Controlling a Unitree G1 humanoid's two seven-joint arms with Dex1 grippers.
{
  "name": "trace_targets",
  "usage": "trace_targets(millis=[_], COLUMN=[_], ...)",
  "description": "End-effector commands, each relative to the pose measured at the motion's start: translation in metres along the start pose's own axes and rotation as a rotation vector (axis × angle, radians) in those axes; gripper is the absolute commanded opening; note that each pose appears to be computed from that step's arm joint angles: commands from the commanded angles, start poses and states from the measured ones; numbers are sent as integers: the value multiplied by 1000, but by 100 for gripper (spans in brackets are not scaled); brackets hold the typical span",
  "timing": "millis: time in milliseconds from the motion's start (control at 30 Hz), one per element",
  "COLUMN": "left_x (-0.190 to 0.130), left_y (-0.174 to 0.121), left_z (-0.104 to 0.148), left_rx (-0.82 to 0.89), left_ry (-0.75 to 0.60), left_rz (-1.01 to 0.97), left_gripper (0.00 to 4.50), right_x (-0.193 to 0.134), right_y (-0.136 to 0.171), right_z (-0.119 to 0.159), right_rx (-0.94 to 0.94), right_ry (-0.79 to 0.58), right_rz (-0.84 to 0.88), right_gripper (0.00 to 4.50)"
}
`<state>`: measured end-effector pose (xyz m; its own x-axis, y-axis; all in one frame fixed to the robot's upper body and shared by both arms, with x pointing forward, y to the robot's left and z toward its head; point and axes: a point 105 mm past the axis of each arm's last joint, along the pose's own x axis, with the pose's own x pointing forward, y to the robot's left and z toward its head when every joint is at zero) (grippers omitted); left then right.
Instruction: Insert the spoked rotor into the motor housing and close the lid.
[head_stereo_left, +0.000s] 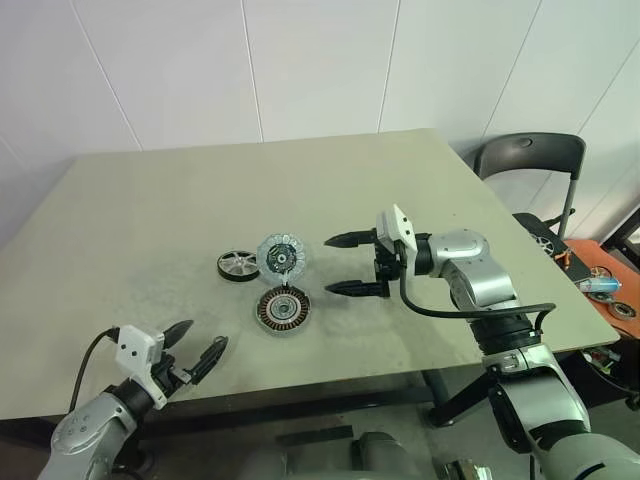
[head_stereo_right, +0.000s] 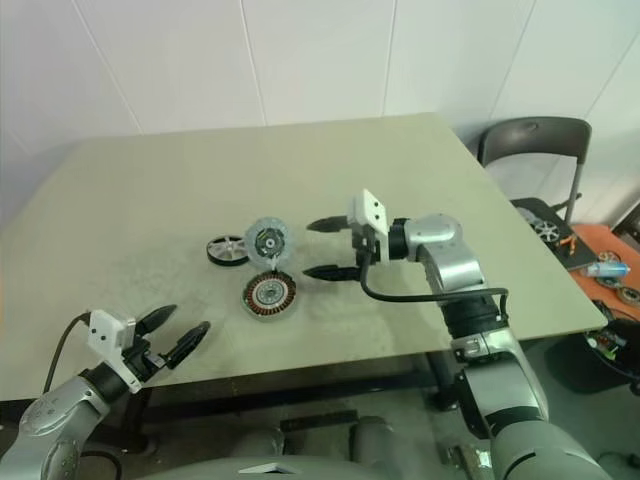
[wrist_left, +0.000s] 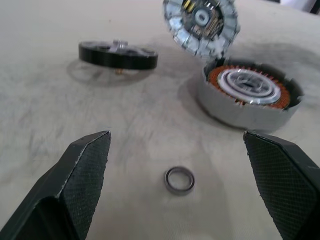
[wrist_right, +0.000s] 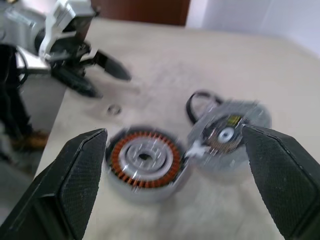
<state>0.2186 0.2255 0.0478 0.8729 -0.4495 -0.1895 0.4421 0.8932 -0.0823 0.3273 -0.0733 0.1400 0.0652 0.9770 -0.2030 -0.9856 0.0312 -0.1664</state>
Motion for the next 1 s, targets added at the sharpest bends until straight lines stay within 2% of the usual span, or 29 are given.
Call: trace_targets(millis=[33, 400, 833, 1000], left_x=[9, 15, 15, 17], left_y=[1, -16, -7, -12], left_z=[7, -8, -13, -15], left_rx=[47, 33, 26, 45], left_ry=[-13, 45, 78, 102], left_rz=[16, -6, 25, -10], left_gripper=[450, 450, 450, 450], right_x=[-1, -3, -5, -6], right_y=[3, 4, 1, 0], right_z=[-1, -9, -14, -14], right_rx=[-52, -38, -26, -24], right_ry=[21, 33, 43, 44], right_rz=[44, 57, 47, 39], right_gripper=[448, 448, 448, 448])
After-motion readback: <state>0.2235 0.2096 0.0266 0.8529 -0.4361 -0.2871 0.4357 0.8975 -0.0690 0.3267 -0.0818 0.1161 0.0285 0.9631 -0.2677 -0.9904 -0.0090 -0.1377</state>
